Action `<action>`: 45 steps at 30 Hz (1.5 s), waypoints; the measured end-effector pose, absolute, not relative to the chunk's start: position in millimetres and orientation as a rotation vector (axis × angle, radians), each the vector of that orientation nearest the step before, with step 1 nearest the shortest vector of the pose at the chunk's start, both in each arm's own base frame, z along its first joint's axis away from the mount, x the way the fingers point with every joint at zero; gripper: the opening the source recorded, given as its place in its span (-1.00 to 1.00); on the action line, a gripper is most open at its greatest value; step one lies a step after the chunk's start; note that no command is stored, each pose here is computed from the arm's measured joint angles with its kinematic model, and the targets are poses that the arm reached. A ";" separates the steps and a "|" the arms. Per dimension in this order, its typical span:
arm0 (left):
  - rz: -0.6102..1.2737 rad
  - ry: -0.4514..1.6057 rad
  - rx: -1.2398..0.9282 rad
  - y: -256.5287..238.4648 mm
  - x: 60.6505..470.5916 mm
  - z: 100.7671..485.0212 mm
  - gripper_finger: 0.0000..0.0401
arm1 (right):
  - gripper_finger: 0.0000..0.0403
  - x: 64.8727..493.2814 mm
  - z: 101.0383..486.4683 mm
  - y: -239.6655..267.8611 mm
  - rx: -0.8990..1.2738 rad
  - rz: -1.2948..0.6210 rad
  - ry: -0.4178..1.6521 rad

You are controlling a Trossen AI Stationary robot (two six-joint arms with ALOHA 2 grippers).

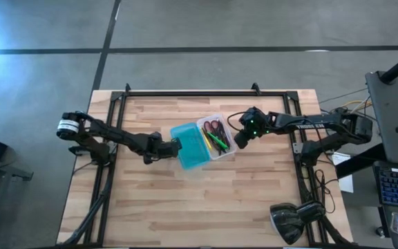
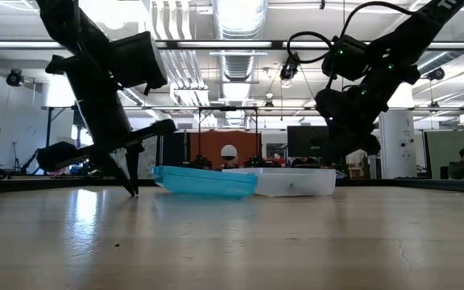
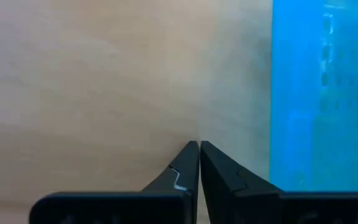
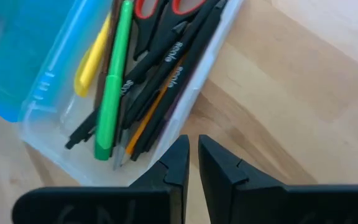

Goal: Pick & place school supplies into a supply box
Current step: Close the blue supply box

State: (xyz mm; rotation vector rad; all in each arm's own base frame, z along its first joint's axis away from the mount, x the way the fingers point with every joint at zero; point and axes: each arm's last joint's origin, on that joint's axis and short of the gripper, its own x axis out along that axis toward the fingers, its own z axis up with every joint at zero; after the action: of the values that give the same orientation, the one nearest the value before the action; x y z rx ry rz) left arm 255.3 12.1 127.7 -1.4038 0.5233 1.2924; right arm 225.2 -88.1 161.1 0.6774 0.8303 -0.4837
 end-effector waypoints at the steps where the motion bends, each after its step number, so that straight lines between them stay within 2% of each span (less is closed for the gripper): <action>1: 1.288 0.521 -1.401 14.2 255.8 127.9 -1.00 | -0.86 225.6 161.2 -88.0 0.682 -0.476 0.827; 8: 1.262 0.488 -1.383 25.2 259.3 129.7 -1.00 | -0.86 227.0 162.7 -88.3 0.688 -0.468 0.814; 12: 1.249 0.446 -1.377 26.5 261.8 130.6 -1.00 | -0.86 231.6 164.7 -87.7 0.711 -0.385 0.777; 23: 1.220 0.389 -1.351 28.7 273.4 142.4 -1.00 | -0.86 234.5 150.7 -88.2 0.723 -0.372 0.839; 45: 1.070 0.165 -1.259 39.2 314.0 209.9 -1.00 | -0.86 234.1 148.3 -88.3 0.665 -0.352 0.858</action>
State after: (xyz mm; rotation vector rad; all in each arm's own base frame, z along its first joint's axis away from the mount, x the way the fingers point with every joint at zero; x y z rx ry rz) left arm 314.0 39.2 209.9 -1.2586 0.1651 1.0697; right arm 234.1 -88.3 148.3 0.6645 0.8577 -0.3523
